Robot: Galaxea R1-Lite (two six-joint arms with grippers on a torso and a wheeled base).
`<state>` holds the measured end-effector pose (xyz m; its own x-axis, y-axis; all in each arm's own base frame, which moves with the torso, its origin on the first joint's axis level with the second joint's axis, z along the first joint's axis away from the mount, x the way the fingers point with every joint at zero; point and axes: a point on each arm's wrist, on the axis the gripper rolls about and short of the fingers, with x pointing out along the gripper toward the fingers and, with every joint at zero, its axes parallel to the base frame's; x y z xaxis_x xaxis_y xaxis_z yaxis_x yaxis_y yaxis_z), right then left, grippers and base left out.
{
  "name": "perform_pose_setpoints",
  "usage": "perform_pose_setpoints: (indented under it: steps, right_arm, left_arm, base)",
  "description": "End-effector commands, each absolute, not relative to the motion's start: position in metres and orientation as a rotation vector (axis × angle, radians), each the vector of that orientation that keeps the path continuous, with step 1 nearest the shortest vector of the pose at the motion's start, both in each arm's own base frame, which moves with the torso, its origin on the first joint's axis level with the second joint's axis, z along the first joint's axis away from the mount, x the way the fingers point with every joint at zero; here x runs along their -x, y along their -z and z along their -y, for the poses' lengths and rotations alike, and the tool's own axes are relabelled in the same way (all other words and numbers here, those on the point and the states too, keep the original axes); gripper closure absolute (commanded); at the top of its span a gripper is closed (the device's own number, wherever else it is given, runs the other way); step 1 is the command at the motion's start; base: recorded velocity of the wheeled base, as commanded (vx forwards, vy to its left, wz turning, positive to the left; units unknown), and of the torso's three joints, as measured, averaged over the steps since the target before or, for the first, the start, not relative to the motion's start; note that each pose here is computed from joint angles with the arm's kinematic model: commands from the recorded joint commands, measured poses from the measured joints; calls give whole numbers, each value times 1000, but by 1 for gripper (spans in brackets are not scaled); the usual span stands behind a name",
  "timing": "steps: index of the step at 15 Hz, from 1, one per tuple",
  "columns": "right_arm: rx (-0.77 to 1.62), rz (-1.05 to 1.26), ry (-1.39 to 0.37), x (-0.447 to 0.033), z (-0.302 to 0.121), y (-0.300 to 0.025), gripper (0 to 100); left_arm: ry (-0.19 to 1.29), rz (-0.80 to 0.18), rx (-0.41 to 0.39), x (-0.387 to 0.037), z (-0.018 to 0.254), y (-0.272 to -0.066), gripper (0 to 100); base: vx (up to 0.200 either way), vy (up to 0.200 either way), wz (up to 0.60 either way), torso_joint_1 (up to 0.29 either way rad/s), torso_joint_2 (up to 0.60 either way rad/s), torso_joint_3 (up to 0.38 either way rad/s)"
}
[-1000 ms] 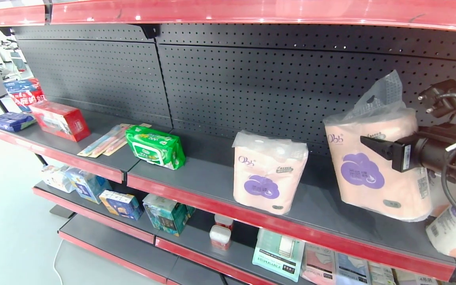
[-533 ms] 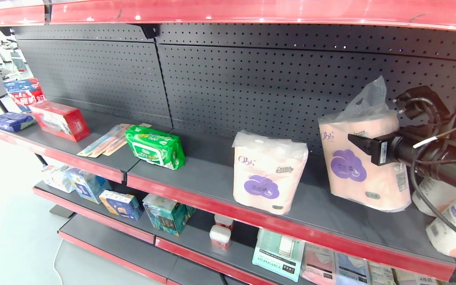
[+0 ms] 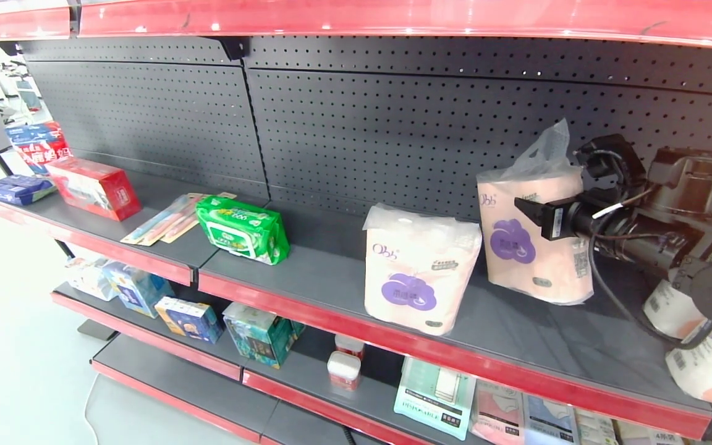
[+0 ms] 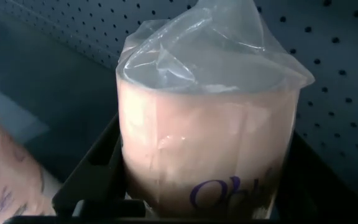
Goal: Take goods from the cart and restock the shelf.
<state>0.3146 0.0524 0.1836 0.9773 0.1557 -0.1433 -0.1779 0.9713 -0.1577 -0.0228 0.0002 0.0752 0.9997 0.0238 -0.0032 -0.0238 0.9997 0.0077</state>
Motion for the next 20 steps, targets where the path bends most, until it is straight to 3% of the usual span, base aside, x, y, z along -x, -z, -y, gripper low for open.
perform_pose_setpoints:
  steps: [1, 8, 20]
  right_arm:
    - [154, -141, -216, -336, -56, -174, 100]
    - [108, -44, -513, -375, -66, -164, 100]
    - [128, 26, -751, -427, -57, -150, 100]
  left_arm:
    - [-25, -3, -8, 23, 0, -75, 0]
    - [-23, -3, -8, 23, 0, -75, 0]
    - [-25, -3, -8, 23, 0, -75, 0]
  base:
    - [0, 0, 0, 0, 0, 0]
    - [0, 0, 0, 0, 0, 0]
    - [0, 0, 0, 0, 0, 0]
